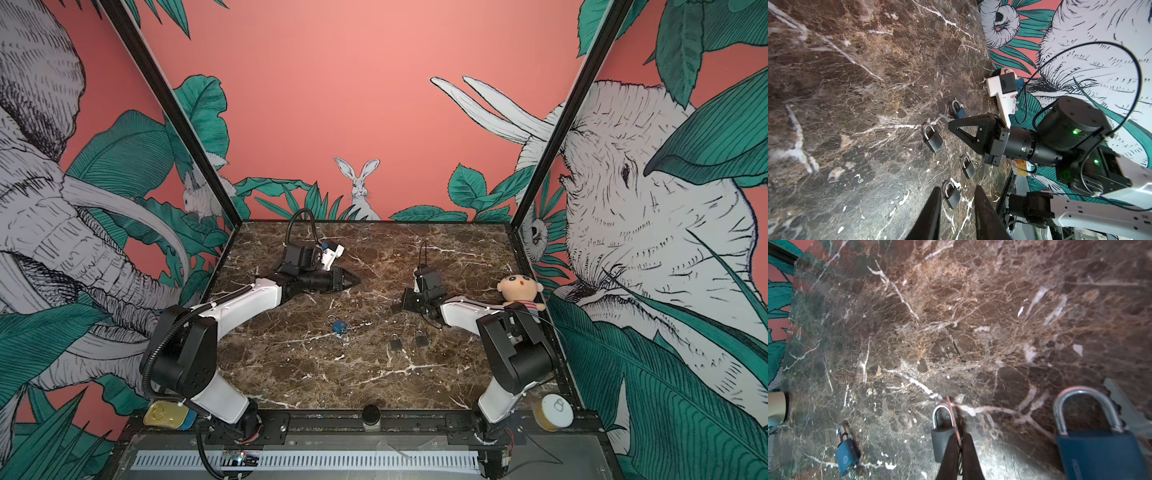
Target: Lock with the key
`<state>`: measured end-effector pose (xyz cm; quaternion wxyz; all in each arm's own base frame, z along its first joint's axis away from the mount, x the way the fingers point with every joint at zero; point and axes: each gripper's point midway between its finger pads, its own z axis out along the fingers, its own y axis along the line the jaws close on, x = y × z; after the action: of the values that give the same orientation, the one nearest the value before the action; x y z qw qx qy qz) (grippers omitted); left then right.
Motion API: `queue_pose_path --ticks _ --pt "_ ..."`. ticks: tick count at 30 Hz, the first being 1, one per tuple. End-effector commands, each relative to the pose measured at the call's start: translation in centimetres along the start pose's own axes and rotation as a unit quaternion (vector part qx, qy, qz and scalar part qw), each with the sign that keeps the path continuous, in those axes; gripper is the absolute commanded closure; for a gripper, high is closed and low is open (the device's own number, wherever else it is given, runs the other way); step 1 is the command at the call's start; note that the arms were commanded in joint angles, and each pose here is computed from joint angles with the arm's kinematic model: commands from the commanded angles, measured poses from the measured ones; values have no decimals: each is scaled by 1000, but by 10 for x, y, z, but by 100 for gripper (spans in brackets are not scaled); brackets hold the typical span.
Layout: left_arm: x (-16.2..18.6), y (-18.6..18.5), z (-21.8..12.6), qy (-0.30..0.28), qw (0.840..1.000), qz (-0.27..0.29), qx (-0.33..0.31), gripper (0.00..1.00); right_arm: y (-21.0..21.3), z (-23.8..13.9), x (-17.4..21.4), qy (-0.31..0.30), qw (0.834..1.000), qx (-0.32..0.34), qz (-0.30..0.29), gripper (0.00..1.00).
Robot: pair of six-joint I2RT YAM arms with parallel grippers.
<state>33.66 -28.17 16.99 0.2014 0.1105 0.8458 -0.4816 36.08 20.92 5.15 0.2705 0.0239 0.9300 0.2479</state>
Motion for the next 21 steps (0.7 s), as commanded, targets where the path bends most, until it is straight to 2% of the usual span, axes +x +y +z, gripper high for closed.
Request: queue_pose_path --ticks 1,21 --pt "-6 -6 -8 -21 1000 11 5 70 3 3 -10 -19 1000 2 4 99" --pt "-8 -3 -6 -21 1000 6 7 70 -2 11 9 2 1000 3 12 84"
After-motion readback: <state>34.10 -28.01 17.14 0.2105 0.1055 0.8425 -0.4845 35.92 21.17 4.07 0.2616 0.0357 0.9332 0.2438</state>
